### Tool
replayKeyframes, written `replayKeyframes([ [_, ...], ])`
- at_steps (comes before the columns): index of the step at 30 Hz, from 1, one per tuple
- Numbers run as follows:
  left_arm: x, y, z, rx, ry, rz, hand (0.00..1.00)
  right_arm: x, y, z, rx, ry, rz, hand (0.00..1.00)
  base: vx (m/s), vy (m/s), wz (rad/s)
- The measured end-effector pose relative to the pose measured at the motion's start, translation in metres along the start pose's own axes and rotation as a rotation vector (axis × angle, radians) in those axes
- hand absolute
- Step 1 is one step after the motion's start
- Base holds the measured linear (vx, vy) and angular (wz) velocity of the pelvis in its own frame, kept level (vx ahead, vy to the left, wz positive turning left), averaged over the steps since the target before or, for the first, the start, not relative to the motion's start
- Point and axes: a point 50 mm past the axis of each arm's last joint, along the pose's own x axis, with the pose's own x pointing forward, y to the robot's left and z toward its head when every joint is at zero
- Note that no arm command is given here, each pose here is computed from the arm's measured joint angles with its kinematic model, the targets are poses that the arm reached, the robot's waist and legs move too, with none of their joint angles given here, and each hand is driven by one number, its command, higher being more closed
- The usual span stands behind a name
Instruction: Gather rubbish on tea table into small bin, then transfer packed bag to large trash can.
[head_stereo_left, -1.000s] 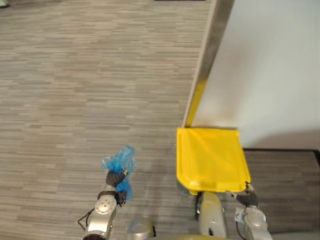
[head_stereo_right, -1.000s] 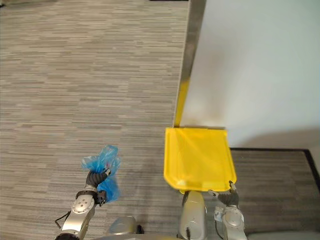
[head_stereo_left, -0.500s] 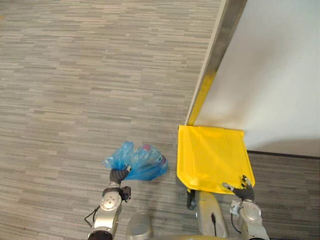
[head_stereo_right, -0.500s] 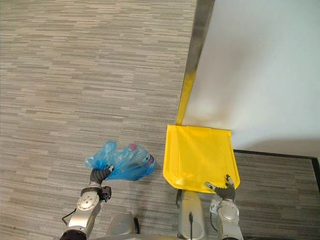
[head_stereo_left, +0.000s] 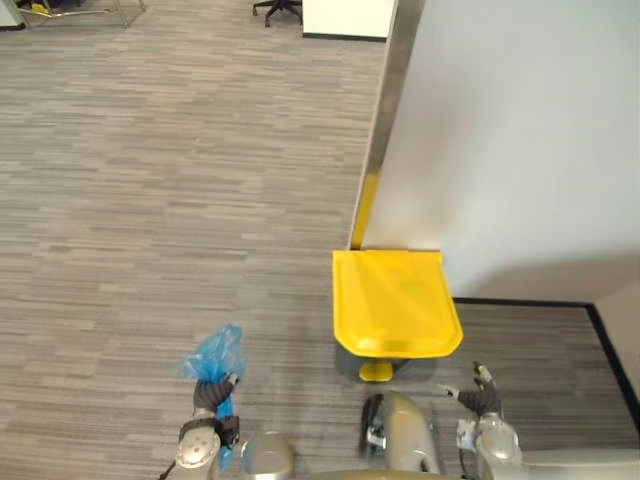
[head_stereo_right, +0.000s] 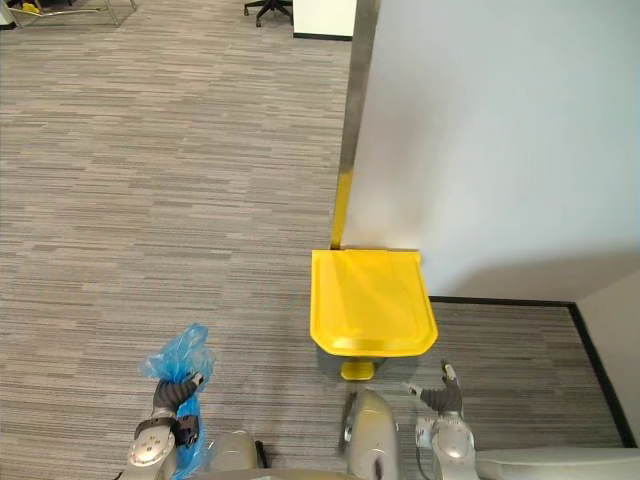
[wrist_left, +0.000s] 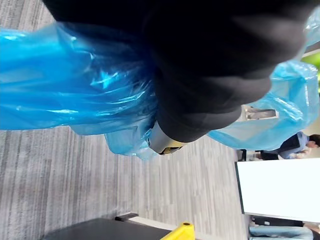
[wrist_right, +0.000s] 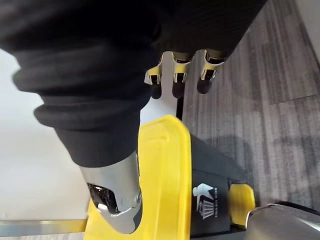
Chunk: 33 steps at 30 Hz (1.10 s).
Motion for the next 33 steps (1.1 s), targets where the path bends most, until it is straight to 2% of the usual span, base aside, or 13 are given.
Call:
replayKeyframes([
  [4, -0.001, -0.022, 0.002, -0.091, 0.003, -0.026, 1.00, 0.009, -0.002, 0.009, -0.048, -0.031, 0.021, 0.00, -0.20, -0.138, -0.27],
  [18, 0.003, -0.029, 0.001, -0.093, 0.016, -0.073, 1.00, 0.009, -0.003, -0.008, -0.040, 0.053, 0.014, 0.00, -0.05, 0.039, 0.07],
  [28, 0.003, -0.020, -0.005, -0.056, 0.042, -0.062, 1.00, 0.021, 0.006, 0.010, -0.023, 0.010, 0.027, 0.00, 0.10, 0.094, -0.18],
  [33, 0.009, -0.004, 0.002, 0.013, 0.009, -0.042, 1.00, 0.015, 0.017, 0.006, 0.005, 0.030, 0.047, 0.00, 0.19, 0.013, 0.16],
])
